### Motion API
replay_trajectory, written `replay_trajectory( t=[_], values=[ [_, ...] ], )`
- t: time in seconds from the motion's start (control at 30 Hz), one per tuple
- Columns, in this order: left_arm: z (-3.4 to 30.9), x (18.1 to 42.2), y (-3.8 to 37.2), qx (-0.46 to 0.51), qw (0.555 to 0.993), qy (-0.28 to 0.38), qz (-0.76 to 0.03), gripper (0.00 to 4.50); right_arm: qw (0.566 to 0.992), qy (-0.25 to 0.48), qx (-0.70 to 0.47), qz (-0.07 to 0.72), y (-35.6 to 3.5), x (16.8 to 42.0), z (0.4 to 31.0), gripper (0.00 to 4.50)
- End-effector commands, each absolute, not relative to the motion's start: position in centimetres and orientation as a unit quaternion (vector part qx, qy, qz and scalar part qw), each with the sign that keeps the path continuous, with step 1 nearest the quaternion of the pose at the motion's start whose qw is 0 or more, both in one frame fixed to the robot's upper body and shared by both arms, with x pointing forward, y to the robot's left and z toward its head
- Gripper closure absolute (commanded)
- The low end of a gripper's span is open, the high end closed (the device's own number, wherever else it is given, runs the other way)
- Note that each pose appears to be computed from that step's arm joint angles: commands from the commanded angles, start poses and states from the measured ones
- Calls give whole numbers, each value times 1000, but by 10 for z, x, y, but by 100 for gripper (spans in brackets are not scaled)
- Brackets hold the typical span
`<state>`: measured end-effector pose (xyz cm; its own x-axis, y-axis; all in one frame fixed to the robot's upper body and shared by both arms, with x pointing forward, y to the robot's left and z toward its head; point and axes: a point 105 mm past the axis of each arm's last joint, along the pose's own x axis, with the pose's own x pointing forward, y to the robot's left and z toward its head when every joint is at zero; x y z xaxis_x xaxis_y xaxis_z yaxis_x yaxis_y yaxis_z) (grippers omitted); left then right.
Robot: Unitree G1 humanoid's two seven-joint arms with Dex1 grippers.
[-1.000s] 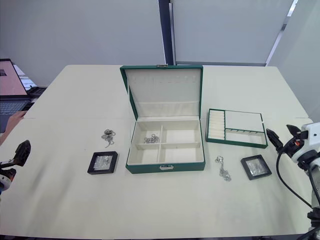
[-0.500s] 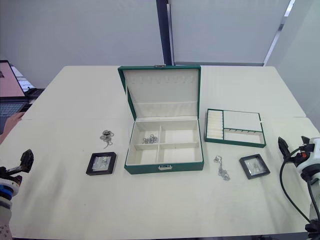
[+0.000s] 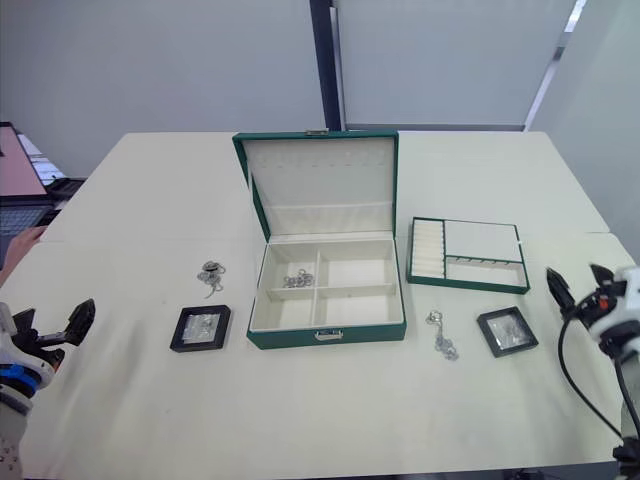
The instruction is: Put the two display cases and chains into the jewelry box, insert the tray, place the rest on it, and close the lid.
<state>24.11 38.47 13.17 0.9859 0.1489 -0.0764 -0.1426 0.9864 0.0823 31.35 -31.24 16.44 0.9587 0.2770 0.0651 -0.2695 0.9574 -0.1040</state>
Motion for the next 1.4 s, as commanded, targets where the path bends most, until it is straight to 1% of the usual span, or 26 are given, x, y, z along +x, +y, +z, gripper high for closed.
replay_trajectory(
  t=[0.03, 0.1, 0.17, 0.3, 0.37, 0.43, 0.5, 0.57, 0.67, 0.8, 0.97, 1.13, 1.3, 1.4],
  values=[
    [153, 245, 364, 61, 998, 20, -24, 2, 942, -78, -75, 317, -235, 315, 210, 0],
    [151, 245, 348, 80, 992, 39, -90, 2, 912, -77, -76, 397, -201, 309, 222, 0],
    [146, 243, 332, 108, 979, 65, -159, 2, 870, -63, -89, 482, -170, 297, 226, 0],
    [133, 239, 308, 162, 944, 109, -266, 2, 794, -36, -108, 597, -132, 275, 228, 0],
    [126, 237, 297, 173, 924, 126, -318, 2, 751, -34, -118, 649, -110, 265, 230, 0],
    [122, 238, 287, 190, 901, 131, -367, 2, 717, -33, -121, 686, -95, 257, 230, 0],
    [118, 239, 280, 222, 874, 134, -410, 2, 697, -31, -122, 706, -85, 255, 227, 0],
    [116, 243, 279, 270, 848, 134, -437, 2, 680, -26, -132, 721, -77, 253, 222, 0],
    [117, 252, 279, 274, 838, 135, -451, 2, 674, -29, -131, 726, -72, 254, 222, 0],
    [109, 252, 276, 288, 811, 149, -487, 2, 675, -39, -133, 725, -66, 254, 222, 0],
    [101, 254, 272, 282, 788, 174, -518, 2, 675, -46, -134, 724, -61, 248, 224, 0],
    [100, 258, 271, 283, 777, 183, -532, 2, 679, -53, -133, 720, -60, 247, 227, 0],
    [103, 264, 275, 287, 777, 185, -528, 2, 688, -56, -130, 712, -59, 246, 226, 0],
    [104, 266, 276, 291, 777, 184, -527, 60, 691, -57, -127, 709, -59, 246, 225, 0]
  ],
)
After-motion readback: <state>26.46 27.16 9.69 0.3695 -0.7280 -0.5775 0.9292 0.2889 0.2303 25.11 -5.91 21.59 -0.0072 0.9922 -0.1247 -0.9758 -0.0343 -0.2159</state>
